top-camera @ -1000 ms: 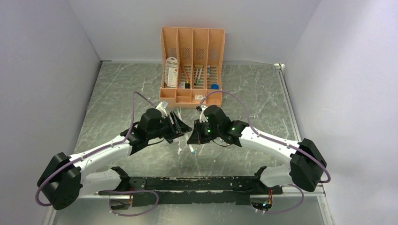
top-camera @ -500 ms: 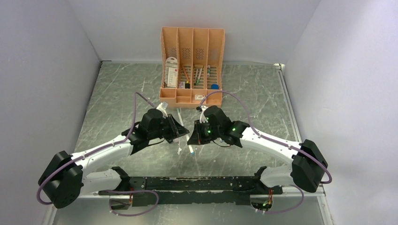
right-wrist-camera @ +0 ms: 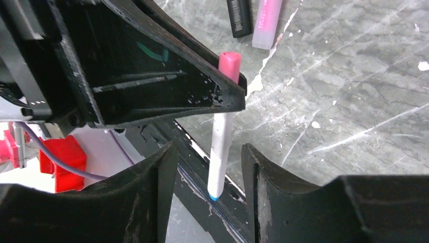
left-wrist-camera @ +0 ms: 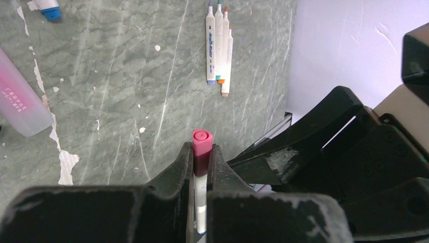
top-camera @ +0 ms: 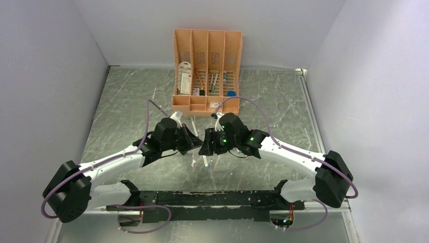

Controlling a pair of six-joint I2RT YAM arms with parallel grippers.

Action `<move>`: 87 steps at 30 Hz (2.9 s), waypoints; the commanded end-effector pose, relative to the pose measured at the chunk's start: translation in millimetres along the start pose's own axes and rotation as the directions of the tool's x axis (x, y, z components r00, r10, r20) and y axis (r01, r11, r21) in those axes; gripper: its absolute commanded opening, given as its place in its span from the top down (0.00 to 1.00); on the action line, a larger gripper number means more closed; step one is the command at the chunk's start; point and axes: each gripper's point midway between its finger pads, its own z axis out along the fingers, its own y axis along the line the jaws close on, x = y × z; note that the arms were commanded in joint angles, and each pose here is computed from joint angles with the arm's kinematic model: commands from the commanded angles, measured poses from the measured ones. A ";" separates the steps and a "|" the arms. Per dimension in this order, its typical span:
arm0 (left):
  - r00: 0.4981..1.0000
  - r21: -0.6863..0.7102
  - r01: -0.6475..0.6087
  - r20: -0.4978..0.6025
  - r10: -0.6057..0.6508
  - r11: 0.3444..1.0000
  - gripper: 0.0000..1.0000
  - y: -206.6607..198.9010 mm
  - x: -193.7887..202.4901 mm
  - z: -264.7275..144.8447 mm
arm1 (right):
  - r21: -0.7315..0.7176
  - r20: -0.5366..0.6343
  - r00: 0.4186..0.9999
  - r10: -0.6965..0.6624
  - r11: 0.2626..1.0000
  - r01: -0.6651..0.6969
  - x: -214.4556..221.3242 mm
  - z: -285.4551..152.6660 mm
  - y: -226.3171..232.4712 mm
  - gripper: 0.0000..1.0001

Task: Open the pen caps

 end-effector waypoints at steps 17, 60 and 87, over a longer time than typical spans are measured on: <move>0.996 0.046 -0.049 0.079 0.046 0.998 0.93 -27.1 -18.3 -2.2 | -0.013 -0.071 0.997 -0.002 1.000 0.001 22.4 13.9 3.0 1.00; 0.981 -0.246 -0.137 0.103 0.166 0.959 0.89 36.2 -79.3 -124.3 | 0.745 -0.050 0.998 -0.024 0.665 0.053 -51.1 -4.9 -203.2 1.00; 0.993 -0.442 -0.106 -0.003 0.117 0.891 0.81 95.7 -80.9 -94.7 | 0.750 -0.062 0.998 0.003 0.660 0.045 -37.5 -6.0 -213.0 0.78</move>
